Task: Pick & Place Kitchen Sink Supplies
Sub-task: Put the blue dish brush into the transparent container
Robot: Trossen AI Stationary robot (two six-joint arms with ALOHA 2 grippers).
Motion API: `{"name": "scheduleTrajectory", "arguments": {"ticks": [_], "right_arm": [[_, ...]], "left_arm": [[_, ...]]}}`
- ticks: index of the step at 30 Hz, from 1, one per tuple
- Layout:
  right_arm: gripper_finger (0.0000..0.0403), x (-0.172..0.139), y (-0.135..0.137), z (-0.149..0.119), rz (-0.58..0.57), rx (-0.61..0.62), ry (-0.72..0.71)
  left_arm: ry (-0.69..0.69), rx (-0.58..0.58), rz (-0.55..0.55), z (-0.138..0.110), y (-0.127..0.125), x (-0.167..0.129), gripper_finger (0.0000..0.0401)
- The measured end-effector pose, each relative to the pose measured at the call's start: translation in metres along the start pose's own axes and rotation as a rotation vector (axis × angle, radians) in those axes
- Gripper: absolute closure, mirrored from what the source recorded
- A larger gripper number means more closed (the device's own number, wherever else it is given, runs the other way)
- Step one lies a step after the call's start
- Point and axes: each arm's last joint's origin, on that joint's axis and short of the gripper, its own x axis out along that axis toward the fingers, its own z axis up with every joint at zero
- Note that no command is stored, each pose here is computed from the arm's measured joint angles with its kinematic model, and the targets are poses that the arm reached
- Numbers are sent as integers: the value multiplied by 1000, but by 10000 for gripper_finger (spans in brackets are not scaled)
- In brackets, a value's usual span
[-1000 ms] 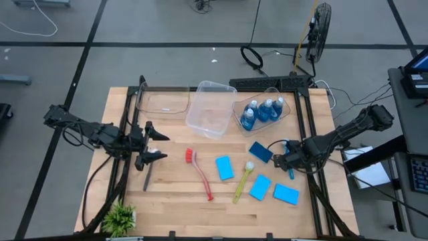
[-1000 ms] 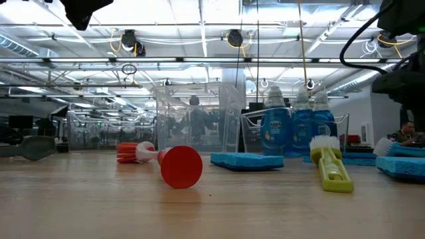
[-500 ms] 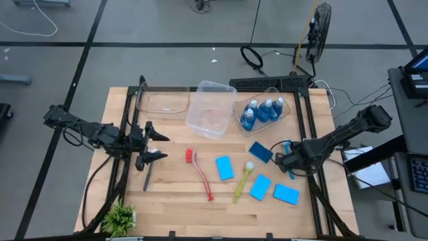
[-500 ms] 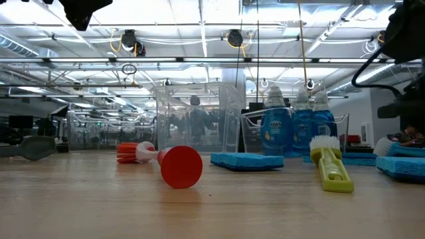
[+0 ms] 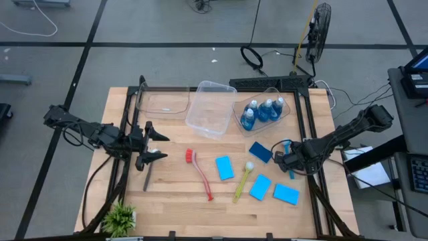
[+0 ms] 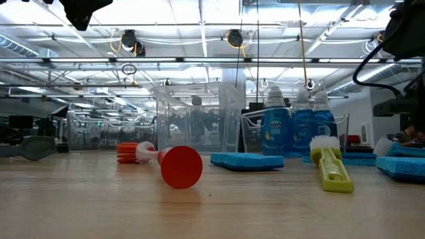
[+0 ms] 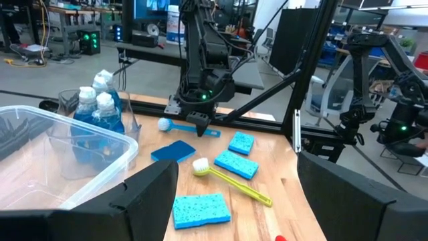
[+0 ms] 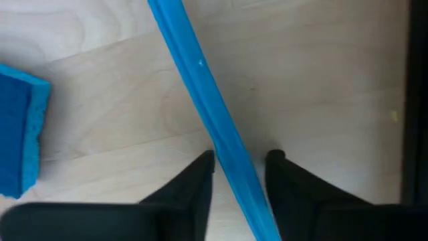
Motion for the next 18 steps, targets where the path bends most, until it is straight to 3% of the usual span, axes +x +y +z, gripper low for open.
{"name": "scheduleTrajectory", "arguments": {"ticks": [7,18], "right_arm": [[388,-3,0,0,30,-11,19],[394,-18,1,-2,107,-77,82]], "left_arm": [[-4,-2,5,0,0,0,96],[-40,-15,51,3,1,0,95]]}}
